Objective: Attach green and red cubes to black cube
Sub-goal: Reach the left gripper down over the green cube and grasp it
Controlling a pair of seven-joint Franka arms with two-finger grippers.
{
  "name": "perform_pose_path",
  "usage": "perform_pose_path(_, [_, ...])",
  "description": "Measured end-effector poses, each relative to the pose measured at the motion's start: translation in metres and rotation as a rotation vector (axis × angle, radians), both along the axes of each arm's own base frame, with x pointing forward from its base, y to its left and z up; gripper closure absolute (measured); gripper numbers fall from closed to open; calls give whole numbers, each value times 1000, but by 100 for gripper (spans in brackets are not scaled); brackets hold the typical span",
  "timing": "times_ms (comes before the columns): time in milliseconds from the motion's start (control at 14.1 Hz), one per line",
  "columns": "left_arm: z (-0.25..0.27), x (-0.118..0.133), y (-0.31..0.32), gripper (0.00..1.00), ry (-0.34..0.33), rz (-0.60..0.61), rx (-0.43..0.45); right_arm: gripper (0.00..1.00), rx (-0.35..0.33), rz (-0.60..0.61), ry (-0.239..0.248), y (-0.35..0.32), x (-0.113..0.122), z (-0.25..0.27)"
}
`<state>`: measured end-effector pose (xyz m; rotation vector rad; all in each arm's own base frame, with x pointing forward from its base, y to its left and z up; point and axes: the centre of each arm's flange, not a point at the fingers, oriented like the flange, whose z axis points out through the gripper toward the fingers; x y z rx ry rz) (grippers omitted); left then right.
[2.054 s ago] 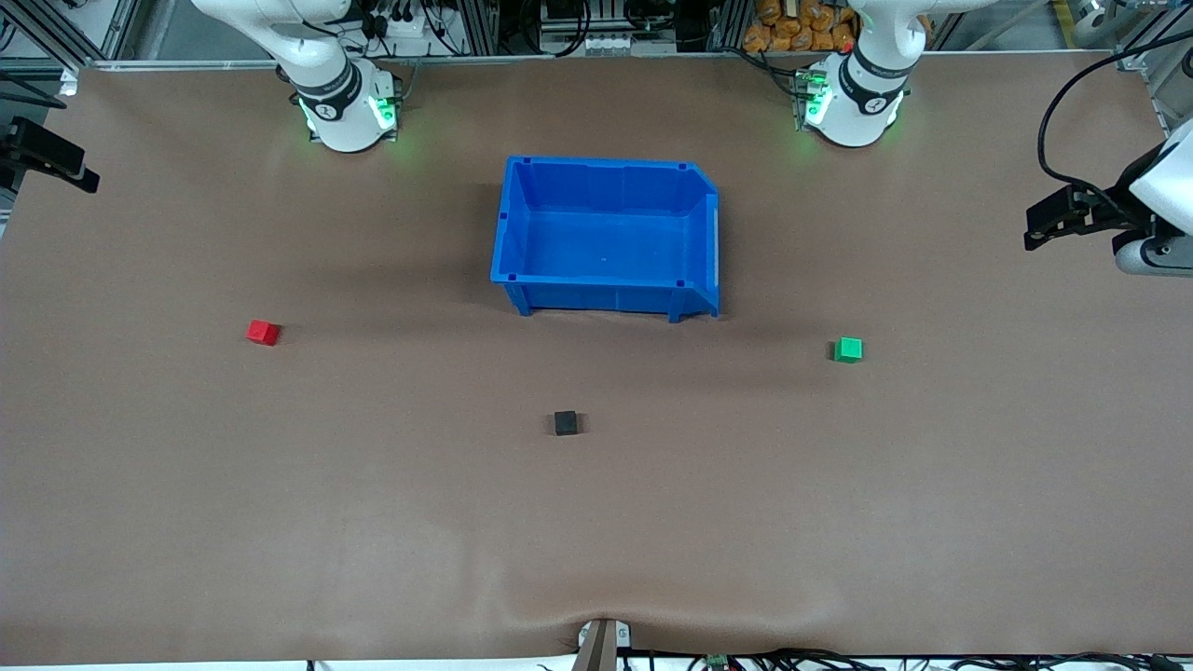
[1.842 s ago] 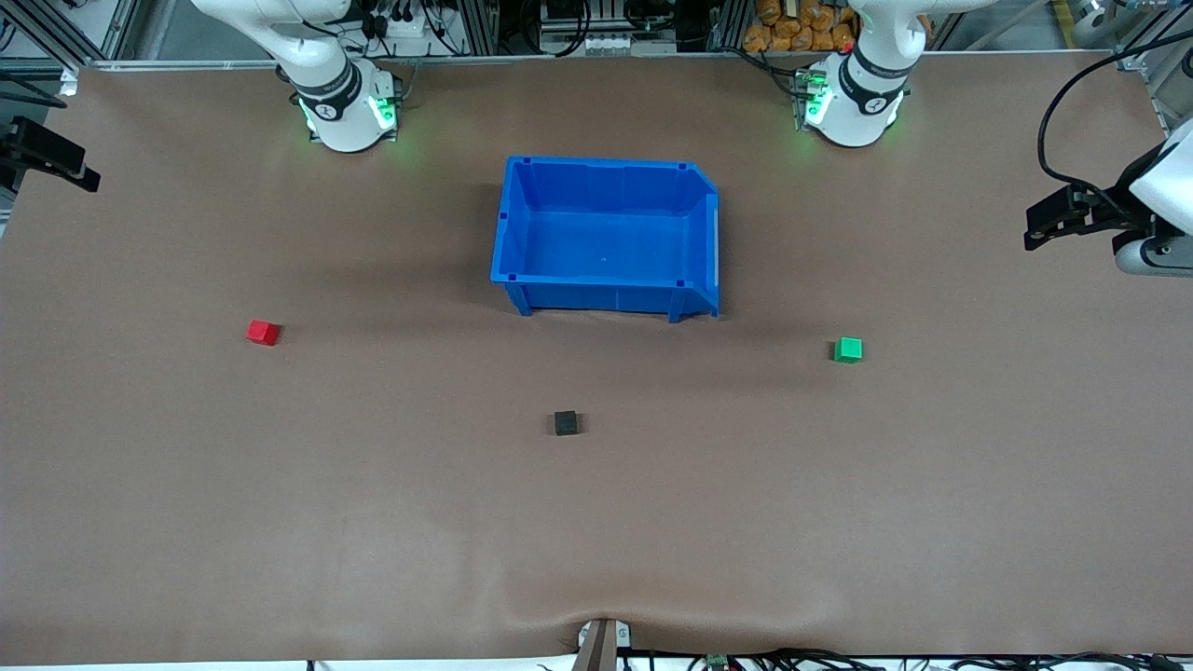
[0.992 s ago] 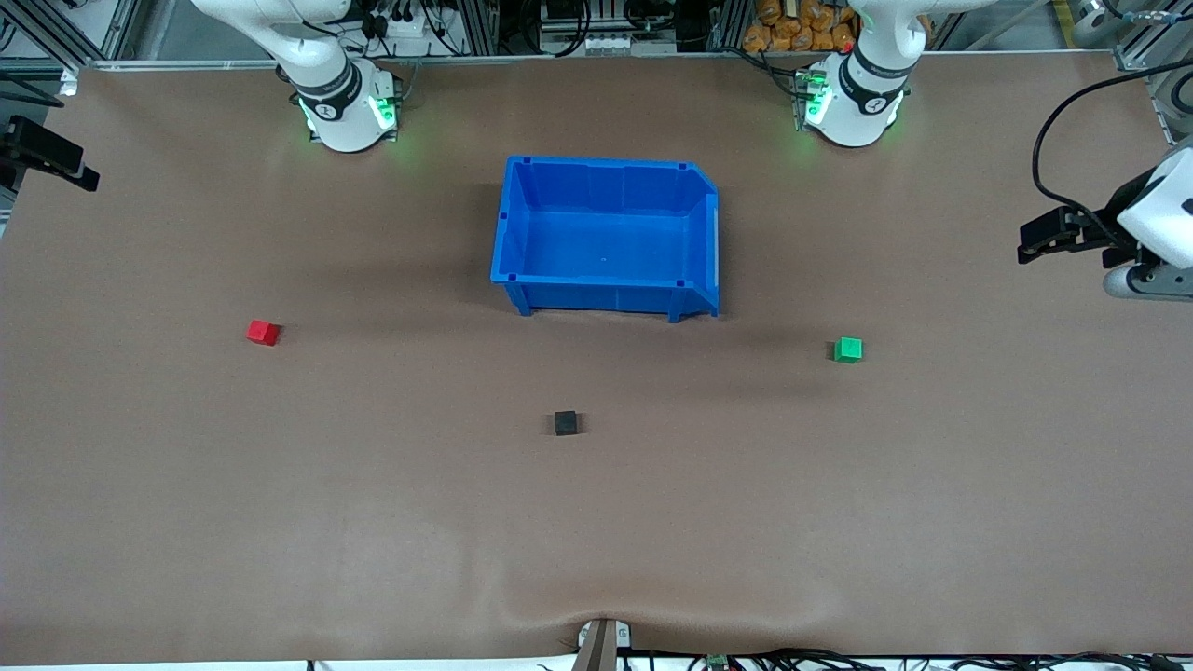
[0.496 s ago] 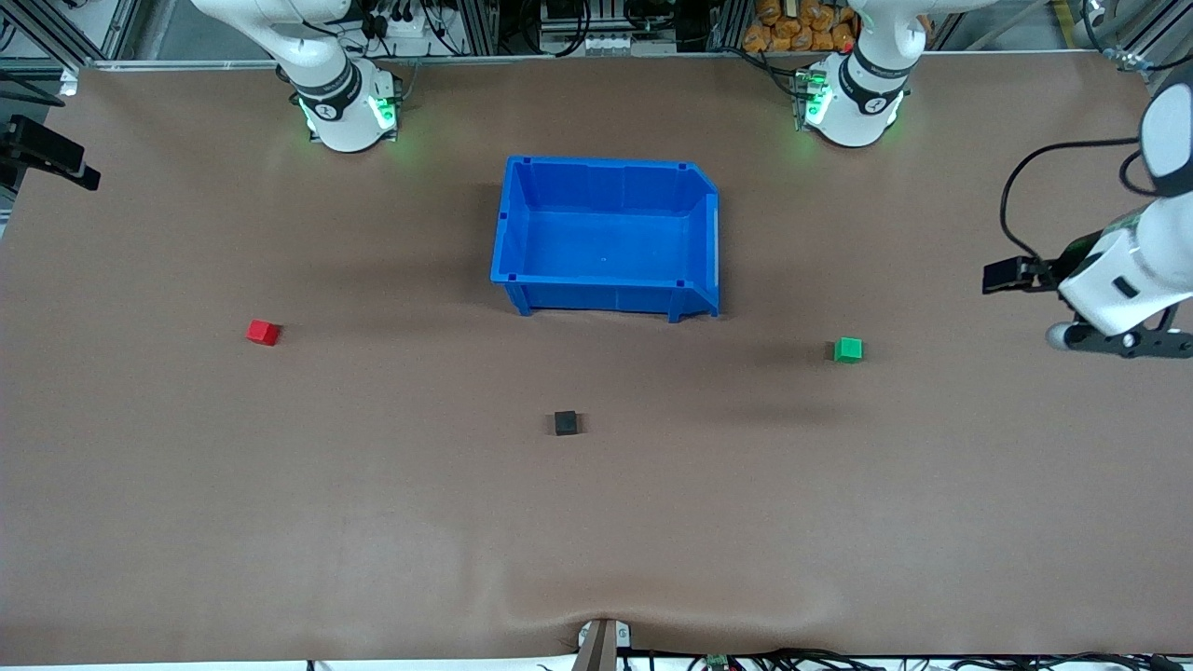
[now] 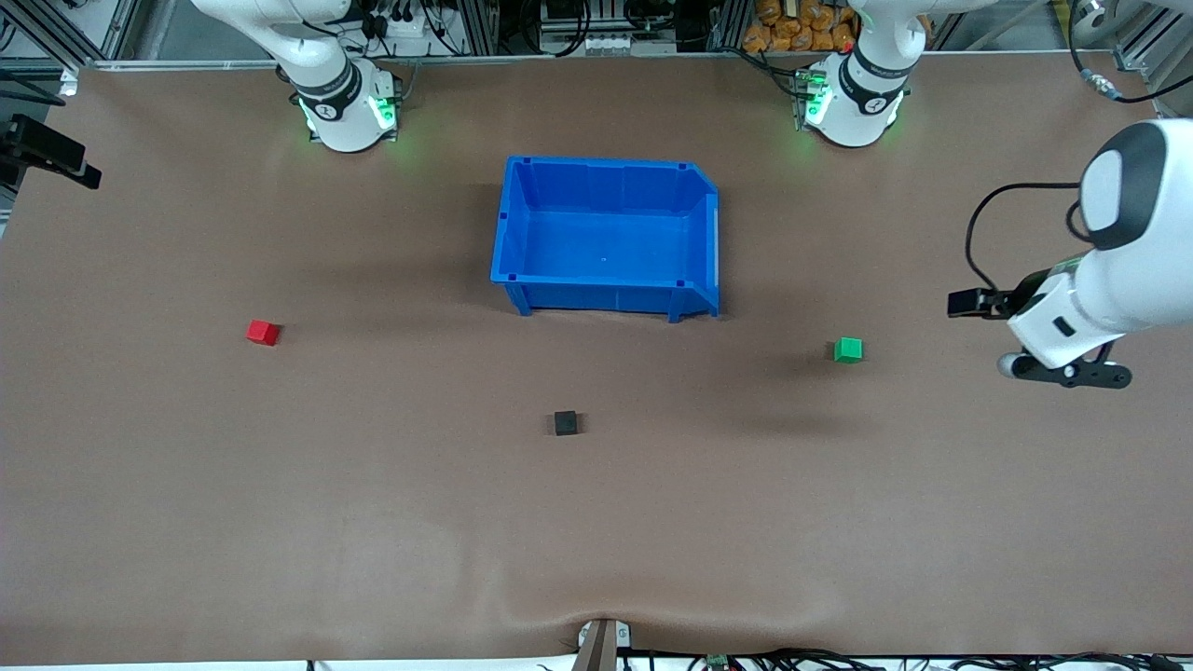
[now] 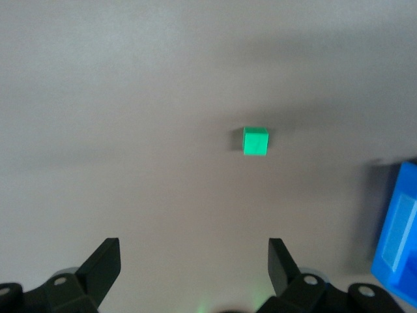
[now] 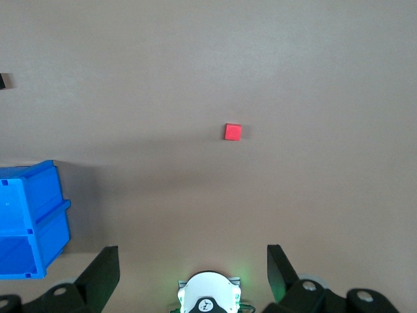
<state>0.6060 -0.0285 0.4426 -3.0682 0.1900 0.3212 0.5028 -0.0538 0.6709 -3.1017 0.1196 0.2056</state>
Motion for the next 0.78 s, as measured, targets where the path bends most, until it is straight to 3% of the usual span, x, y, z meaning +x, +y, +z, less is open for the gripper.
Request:
perform_pose_path(354, [-67,-17,-31,0,-34,33,-2,0,1,-9,1,-5,-1,0])
perform_pose_path(779, [-148,-46,-41,0,-134,36,-31,0,3,-15,3,-10,-1,-1])
